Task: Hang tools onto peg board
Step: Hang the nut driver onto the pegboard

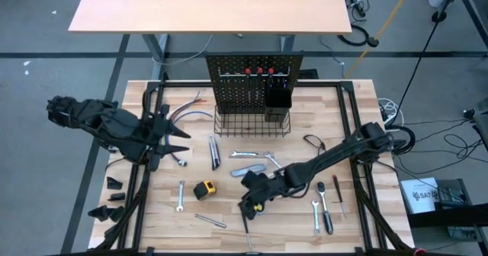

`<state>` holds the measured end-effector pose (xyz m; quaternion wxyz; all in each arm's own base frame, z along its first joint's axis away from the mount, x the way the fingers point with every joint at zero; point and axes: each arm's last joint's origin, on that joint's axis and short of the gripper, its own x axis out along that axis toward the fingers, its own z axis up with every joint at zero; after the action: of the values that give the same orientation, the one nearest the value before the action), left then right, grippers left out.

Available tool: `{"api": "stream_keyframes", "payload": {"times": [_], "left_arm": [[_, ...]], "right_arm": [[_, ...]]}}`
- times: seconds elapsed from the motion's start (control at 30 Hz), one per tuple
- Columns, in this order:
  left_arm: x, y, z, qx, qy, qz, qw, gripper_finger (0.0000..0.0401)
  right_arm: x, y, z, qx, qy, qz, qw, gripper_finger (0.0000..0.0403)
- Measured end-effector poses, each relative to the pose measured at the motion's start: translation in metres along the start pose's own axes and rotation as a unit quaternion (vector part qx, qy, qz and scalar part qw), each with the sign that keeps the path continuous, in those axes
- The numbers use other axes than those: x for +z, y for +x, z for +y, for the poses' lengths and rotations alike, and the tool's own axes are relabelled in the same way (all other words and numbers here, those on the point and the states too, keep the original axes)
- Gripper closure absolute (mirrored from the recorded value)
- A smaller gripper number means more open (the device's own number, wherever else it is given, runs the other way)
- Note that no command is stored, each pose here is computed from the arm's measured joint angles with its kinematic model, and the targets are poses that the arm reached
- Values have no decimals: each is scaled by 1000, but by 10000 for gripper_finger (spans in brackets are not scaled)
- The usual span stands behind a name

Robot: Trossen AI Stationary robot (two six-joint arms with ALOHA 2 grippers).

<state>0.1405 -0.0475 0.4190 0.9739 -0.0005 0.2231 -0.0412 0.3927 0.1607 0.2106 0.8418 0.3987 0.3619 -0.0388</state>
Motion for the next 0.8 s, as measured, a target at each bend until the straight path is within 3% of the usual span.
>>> {"api": "stream_keyframes", "payload": {"times": [0.27,0.43,0.8], "left_arm": [[-8,14,-6,-52,-4,5,999,234],[-30,57,-17,-87,14,66,994,235],[-48,171,-45,-175,113,121,971,235]], "right_arm": [[6,-4,3,21,-29,-6,999,248],[20,-35,14,34,-64,-32,997,248],[27,-129,14,-65,-119,-56,989,248]]}}
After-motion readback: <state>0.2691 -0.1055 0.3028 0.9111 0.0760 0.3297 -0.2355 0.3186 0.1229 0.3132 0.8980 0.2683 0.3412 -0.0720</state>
